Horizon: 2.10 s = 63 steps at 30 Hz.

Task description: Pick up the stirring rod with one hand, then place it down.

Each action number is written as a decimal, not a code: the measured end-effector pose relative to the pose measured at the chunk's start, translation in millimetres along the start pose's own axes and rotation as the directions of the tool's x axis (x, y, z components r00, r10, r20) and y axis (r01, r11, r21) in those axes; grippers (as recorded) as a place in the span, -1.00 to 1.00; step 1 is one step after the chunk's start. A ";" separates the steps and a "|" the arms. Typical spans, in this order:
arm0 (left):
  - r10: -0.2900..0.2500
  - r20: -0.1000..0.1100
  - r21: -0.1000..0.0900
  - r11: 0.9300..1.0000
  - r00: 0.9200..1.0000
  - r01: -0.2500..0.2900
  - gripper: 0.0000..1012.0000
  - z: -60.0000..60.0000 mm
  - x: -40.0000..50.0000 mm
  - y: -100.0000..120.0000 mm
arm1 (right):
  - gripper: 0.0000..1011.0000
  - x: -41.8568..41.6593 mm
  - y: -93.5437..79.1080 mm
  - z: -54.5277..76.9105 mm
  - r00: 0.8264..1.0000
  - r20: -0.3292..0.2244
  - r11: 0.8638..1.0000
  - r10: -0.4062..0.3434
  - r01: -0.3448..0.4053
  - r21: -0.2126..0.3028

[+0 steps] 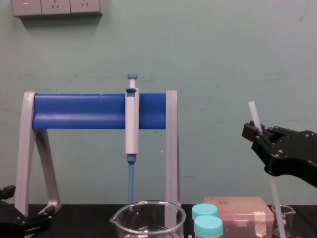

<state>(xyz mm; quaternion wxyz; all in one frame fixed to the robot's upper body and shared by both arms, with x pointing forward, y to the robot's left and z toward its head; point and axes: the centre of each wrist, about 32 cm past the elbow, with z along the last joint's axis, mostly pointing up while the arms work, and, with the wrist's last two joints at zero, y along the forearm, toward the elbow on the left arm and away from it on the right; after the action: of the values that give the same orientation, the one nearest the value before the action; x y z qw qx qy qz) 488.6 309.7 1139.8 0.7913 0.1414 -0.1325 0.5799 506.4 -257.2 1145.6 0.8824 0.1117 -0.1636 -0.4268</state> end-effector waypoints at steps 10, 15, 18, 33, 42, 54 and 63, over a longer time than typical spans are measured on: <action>0.000 0.000 0.000 1.000 1.000 0.000 0.98 0.0 0.0 0.0 | -0.87 2.1 -1.2 -4.6 1.000 0.000 1.000 0.004 -0.004 -0.018; 0.000 0.000 0.000 1.000 1.000 0.000 0.98 0.0 0.0 0.0 | -0.87 3.5 -1.2 -7.9 1.000 -0.009 0.999 0.006 -0.007 -0.032; 0.000 0.000 0.000 1.000 1.000 0.000 0.98 0.0 0.0 0.0 | -0.87 4.2 -1.4 -10.2 0.999 -0.034 0.999 0.000 -0.001 -0.041; 0.000 0.000 0.000 1.000 1.000 0.000 0.98 0.0 0.0 0.0 | -0.87 5.0 -1.7 -13.9 0.998 -0.057 0.998 -0.003 0.000 -0.059; 0.000 0.000 0.000 1.000 1.000 0.000 0.98 0.0 0.0 0.0 | -0.87 4.2 -3.9 -15.2 0.998 -0.059 0.998 -0.002 -0.002 -0.071; 0.000 0.000 0.000 1.000 1.000 0.000 0.98 0.0 0.0 0.0 | -0.87 3.4 -8.1 -19.4 0.997 -0.074 0.995 -0.019 0.012 -0.097; 0.000 0.000 0.000 1.000 1.000 0.000 0.98 0.0 0.0 0.0 | -0.87 3.9 -9.4 -23.1 0.995 -0.099 0.993 -0.034 0.022 -0.115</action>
<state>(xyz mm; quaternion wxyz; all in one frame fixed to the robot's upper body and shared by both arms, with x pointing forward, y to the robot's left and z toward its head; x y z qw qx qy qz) 488.6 309.7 1139.8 0.7913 0.1415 -0.1325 0.5799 510.8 -264.7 1121.9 0.8884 0.0848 -0.0926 -0.4415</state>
